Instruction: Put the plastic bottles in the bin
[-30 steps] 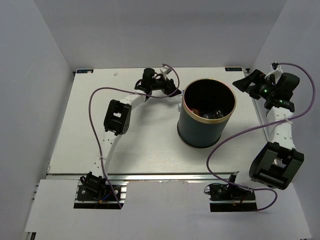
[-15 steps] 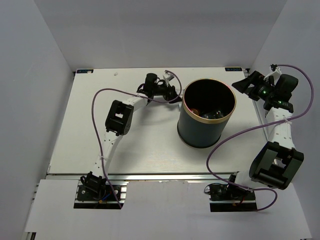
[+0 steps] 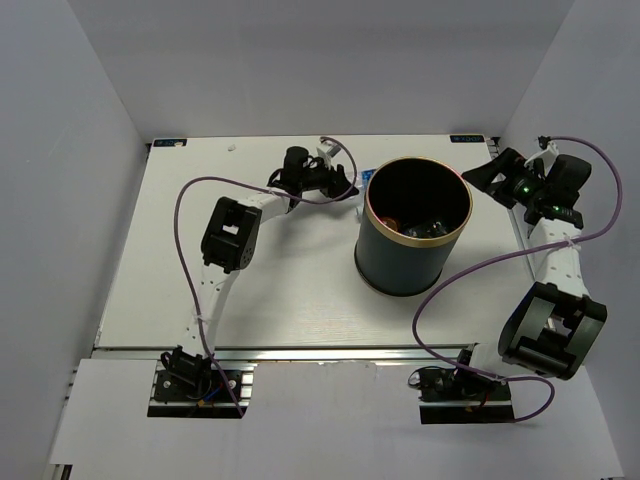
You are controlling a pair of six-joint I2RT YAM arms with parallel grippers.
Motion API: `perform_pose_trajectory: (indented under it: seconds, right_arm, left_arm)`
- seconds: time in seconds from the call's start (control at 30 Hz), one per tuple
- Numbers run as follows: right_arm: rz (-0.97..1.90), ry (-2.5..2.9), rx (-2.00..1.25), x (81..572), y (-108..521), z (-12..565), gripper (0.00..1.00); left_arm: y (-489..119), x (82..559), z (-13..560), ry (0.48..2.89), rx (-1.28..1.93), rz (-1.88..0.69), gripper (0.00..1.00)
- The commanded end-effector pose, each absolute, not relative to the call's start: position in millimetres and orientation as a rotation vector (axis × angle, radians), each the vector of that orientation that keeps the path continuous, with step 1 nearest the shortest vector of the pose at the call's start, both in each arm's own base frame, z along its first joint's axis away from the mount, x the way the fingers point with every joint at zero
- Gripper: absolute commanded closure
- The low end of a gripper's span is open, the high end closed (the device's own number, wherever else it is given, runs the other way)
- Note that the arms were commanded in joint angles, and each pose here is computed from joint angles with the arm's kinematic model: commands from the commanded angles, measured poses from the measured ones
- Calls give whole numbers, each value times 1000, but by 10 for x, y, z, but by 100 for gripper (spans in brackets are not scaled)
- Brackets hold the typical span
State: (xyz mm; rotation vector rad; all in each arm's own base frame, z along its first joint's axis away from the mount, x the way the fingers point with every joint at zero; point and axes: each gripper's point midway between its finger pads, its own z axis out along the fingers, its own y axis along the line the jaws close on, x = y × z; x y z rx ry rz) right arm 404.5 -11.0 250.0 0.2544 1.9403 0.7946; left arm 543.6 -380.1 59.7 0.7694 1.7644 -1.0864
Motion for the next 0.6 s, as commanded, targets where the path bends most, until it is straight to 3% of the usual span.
perform_pose_trajectory:
  seconds: [0.0,0.07,0.3,0.37,0.47,0.57]
  right_arm:
    - [792,1898,257,3992,-98,2622,11]
    - [798,1900,287,3943,-86,2566,11]
    - [699,1924,419,3819,-199,2240,11]
    - [648,1941,470,3805,-275,2103,11]
    - [598,1967,508,3787,-347,1963,11]
    - [576,1980,512,3777,-372,1890,11]
  left_arm:
    - [-3654,5585,1705,1572,674,-1053,64]
    - [-3492,5602,1968,1548,599,-1091,71]
    - [-3182,5271,2868,1494,562,-1238,76]
    - [-3116,5008,3269,1415,609,-1216,76]
    - [-2953,4941,3348,1453,525,-1108,68]
    - [-2851,4754,3704,1455,504,-1025,68]
